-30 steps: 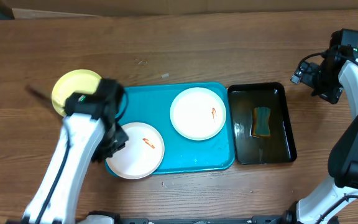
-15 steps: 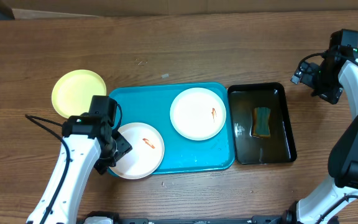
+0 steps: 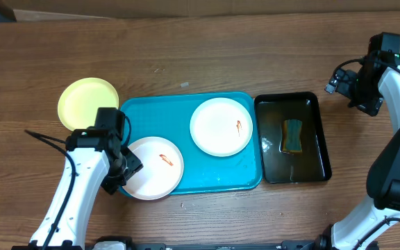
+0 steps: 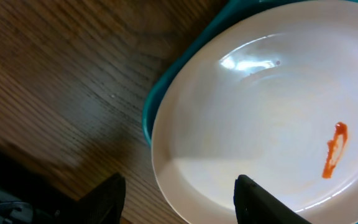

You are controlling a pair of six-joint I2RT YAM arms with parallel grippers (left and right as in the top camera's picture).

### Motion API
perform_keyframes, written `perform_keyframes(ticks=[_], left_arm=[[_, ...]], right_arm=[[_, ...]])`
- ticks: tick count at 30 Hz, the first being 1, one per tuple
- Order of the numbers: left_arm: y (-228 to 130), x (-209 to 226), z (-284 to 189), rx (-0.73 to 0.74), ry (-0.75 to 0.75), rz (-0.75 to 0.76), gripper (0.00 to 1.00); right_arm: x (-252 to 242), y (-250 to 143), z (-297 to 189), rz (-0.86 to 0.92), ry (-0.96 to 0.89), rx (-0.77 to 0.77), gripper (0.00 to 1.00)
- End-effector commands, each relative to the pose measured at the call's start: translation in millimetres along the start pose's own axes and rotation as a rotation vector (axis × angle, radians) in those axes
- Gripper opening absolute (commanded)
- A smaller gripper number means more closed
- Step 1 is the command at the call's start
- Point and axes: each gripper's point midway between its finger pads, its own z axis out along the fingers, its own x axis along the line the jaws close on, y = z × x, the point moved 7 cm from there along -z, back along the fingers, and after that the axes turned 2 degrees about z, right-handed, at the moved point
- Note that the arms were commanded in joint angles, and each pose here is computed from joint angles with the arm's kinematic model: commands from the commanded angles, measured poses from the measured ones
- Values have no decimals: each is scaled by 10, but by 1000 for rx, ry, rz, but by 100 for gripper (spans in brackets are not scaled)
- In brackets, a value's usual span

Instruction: Clean dirty plates on tray and stack at the side

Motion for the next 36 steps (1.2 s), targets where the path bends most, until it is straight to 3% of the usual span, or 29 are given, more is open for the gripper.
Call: perform_keyframes(ticks=[1, 13, 22, 29, 36], left_arm=[[5, 85, 72, 14, 28, 8, 57], [70, 182, 141, 13, 30, -1, 59], [8, 144, 497, 5, -41, 30, 50], [-1, 95, 617, -7, -97, 29, 34], [86, 20, 641, -66, -146, 27, 4]], right_arm=[[13, 57, -80, 3, 15, -27, 100], [13, 57, -80, 3, 15, -27, 100], [13, 57, -80, 3, 15, -27, 100], [13, 57, -80, 3, 15, -27, 100], [13, 57, -80, 3, 15, -27, 100]])
